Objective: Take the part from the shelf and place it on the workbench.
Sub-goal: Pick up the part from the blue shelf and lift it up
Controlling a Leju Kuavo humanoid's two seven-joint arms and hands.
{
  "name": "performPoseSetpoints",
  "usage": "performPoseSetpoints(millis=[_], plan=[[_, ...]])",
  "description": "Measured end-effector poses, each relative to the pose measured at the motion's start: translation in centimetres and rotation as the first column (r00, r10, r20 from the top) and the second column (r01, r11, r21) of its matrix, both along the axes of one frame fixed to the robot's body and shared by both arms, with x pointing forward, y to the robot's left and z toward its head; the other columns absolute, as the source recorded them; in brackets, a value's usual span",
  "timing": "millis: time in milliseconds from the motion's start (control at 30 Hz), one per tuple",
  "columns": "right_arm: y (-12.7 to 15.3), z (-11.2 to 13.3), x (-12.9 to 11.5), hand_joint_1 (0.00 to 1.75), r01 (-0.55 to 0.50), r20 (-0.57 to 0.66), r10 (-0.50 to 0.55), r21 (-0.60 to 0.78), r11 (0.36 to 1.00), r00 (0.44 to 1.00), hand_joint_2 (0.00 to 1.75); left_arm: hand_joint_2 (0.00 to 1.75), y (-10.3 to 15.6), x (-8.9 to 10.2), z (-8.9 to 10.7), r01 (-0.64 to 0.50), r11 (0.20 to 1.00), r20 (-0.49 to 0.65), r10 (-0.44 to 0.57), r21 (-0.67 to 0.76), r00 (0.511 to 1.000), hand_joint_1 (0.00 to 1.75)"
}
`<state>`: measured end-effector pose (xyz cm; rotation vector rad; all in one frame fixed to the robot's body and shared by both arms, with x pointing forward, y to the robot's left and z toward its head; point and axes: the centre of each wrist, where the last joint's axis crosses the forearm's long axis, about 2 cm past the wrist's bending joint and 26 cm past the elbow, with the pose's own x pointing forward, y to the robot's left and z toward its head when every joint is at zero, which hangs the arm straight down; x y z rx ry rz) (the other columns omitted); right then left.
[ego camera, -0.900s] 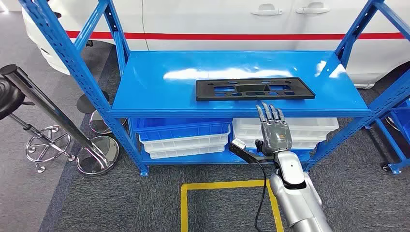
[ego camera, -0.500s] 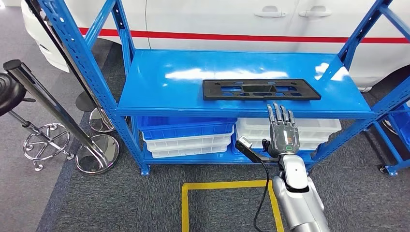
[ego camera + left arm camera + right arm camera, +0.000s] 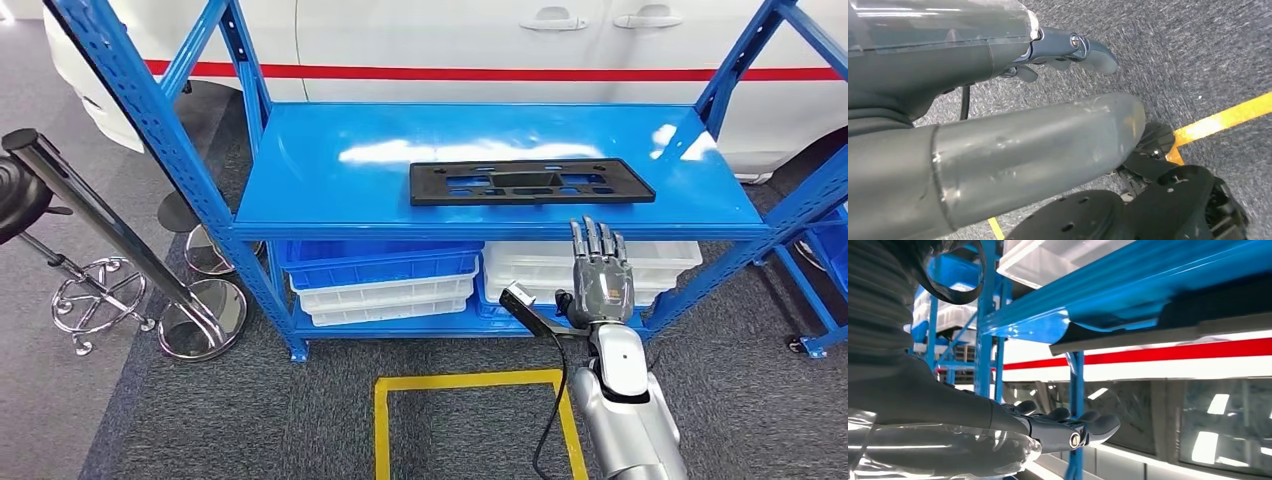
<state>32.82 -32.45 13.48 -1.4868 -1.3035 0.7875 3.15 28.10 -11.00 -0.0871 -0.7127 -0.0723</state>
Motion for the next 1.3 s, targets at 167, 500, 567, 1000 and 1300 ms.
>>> performPoseSetpoints(millis=[167, 500, 567, 1000, 1300], plan=[[0.06, -0.11, -0.07, 0.00, 0.001, -0.002, -0.001, 0.004, 1.000, 1.000, 1.75, 0.00, 0.04, -0.18, -0.02, 0.002, 1.000, -0.004, -0.002, 0.002, 1.000, 0.00], [-0.03, -0.02, 0.00, 0.00, 0.007, 0.007, -0.007, 0.009, 1.000, 1.000, 1.75, 0.00, 0.17, -0.03, -0.01, 0.006, 1.000, 0.002, -0.006, 0.006, 1.000, 0.00], [-0.09, 0.03, 0.05, 0.00, 0.010, 0.012, -0.010, 0.012, 1.000, 1.000, 1.75, 0.00, 0.18, 0.03, 0.00, 0.008, 1.000, 0.004, -0.008, 0.008, 1.000, 0.00], [-0.33, -0.29, -0.15, 0.00, 0.021, 0.017, -0.021, 0.030, 0.999, 1.000, 1.75, 0.00, 0.26, 0.18, 0.00, 0.009, 1.000, 0.011, -0.009, 0.012, 1.000, 0.00], [-0.34, -0.56, -0.29, 0.00, 0.022, 0.012, -0.022, 0.033, 0.999, 1.000, 1.75, 0.00, 0.50, -0.15, -0.05, 0.009, 1.000, 0.007, -0.009, 0.015, 1.000, 0.00]])
